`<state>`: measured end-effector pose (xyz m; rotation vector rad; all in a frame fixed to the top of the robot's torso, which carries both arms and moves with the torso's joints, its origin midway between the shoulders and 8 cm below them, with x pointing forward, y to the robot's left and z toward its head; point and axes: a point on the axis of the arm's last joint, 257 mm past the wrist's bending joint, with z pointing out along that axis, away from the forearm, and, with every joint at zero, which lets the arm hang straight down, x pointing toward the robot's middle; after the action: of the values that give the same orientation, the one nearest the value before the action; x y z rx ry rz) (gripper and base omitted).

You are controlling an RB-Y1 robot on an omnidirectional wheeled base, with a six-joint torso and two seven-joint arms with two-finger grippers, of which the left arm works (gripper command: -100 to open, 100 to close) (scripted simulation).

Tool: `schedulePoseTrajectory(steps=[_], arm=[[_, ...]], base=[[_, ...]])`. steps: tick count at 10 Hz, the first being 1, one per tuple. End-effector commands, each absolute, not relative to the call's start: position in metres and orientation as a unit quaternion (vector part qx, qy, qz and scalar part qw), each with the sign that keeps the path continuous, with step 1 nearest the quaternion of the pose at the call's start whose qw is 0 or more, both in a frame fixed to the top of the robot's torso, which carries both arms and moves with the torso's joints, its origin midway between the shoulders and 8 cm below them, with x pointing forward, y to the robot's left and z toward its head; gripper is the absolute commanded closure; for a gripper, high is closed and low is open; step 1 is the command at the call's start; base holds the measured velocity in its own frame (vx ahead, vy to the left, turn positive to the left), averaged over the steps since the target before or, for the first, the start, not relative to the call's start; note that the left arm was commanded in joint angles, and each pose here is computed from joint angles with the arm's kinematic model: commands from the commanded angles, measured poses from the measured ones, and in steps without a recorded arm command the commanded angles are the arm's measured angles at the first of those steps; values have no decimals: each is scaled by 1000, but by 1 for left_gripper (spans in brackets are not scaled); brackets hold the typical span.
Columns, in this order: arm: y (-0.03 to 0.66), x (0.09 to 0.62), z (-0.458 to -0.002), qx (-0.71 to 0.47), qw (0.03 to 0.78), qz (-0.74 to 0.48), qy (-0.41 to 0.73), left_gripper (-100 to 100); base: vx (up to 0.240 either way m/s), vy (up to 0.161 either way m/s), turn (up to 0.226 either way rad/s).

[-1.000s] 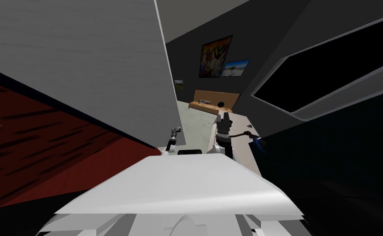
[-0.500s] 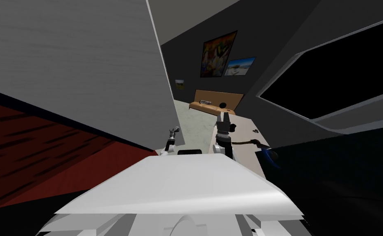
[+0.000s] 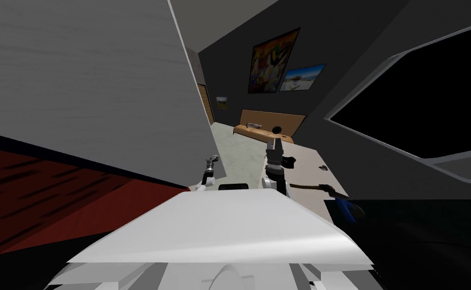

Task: Push the door open

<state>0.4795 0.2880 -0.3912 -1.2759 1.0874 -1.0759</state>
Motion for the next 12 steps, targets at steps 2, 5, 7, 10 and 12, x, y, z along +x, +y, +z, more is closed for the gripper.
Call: schedulePoseTrajectory(steps=[2,5,7,10,12], arm=[[312,475,-391,-549,555,-438,445,100],[332,472,-391,-561,565,-426,430,100],[342,469,-391,-567,571,-418,422,100],[349,468,-391,-572,574,-413,416,100],[349,468,-391,-572,574,-413,416,100]], base=[[157,-87,79],[182,-102,77],[157,-27,-14],[76,-2,-26],[15,2,23]])
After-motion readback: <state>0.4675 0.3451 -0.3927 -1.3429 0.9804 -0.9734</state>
